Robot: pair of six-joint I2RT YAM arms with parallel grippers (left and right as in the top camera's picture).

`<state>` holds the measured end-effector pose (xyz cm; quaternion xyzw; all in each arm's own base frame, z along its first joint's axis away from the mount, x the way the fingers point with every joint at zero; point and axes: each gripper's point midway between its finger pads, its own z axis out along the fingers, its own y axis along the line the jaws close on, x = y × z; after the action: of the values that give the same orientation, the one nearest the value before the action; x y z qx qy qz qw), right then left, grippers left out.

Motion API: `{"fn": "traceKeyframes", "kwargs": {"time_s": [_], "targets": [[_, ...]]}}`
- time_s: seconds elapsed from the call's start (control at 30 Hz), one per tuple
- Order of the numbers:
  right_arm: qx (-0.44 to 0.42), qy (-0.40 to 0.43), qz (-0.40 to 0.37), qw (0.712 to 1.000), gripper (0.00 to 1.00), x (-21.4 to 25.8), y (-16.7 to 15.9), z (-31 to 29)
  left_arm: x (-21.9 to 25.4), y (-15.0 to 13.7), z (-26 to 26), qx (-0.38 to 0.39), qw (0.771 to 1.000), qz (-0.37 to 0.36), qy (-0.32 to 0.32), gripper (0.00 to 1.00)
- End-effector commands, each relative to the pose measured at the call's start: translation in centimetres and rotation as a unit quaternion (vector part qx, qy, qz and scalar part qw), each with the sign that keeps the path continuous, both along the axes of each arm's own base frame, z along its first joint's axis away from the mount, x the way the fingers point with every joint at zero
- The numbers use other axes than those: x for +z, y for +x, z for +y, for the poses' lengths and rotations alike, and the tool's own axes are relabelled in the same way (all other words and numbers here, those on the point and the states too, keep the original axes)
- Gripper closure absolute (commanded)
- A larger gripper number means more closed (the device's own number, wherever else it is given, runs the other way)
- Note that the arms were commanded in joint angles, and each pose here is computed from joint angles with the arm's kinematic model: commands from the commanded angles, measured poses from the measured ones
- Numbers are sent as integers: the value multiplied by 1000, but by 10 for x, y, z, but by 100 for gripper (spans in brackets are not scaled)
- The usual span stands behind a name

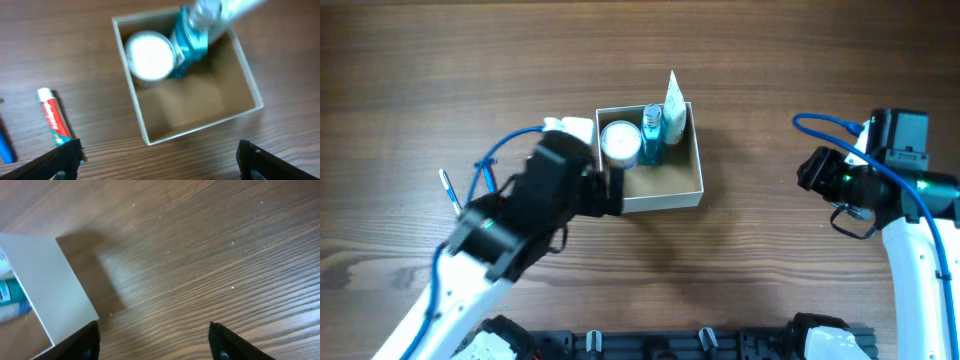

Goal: Pack container

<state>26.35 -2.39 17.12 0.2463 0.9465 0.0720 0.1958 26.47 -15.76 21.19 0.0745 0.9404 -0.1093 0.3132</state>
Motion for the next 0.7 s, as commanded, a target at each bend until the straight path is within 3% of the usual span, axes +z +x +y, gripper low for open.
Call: {"fn": "traceKeyframes", "kwargs": {"time_s": [0.0, 0.1, 0.27, 0.37, 0.47, 0.5, 0.67], "targets": [[-50, -19, 2, 999, 23, 0, -4, -28, -23, 7, -24, -32, 999, 16, 37, 1], [-58, -21, 23, 998, 23, -8, -11, -44, -37, 14, -43, -56, 997, 17, 46, 0], [-52, -15, 37, 998, 23, -14, -12, -47, -65, 28, -56, -57, 996, 34, 59, 21], [-52, -15, 36, 998, 23, -14, -11, -47, -71, 36, -62, -57, 996, 30, 55, 45], [-51, -16, 36, 998, 23, -14, -11, -47, -71, 40, -69, -60, 997, 23, 49, 86], [-51, -16, 36, 998, 23, -14, -11, -47, -71, 41, -70, -62, 997, 23, 46, 93], [-50, -15, 35, 998, 23, -14, -11, -46, -89, 40, -80, -74, 995, 45, 47, 96]]}}
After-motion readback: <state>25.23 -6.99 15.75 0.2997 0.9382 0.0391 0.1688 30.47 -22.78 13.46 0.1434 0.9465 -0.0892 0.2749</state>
